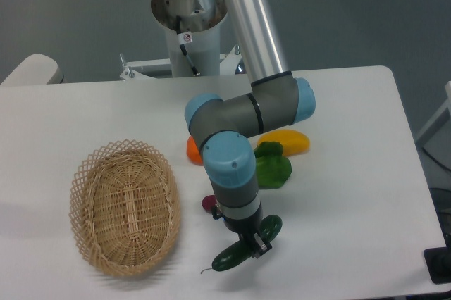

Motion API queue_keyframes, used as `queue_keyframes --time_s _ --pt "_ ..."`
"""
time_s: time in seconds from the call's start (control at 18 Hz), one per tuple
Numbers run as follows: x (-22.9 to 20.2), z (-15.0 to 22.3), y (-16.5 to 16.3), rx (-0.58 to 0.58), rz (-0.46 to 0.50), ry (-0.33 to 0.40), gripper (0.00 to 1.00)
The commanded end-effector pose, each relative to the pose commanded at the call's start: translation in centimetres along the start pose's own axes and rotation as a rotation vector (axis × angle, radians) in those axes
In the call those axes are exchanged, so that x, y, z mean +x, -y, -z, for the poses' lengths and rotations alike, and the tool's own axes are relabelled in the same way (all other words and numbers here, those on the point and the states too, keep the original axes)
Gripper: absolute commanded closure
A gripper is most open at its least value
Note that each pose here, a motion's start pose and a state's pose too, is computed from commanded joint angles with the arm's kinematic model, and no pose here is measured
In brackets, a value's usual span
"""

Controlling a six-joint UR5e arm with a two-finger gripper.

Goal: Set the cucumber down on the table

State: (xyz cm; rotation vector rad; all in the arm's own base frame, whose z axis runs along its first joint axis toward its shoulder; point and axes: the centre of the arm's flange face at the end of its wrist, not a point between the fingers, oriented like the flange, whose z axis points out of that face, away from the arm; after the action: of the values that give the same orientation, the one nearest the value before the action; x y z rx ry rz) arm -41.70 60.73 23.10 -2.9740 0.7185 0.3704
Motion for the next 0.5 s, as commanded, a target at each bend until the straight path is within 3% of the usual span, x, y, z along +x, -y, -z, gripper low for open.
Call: queue_keyframes --time_s 0.5 --pt "0.5 -2.5 -0.3 -0.011 -0.001 -0.031 0.72"
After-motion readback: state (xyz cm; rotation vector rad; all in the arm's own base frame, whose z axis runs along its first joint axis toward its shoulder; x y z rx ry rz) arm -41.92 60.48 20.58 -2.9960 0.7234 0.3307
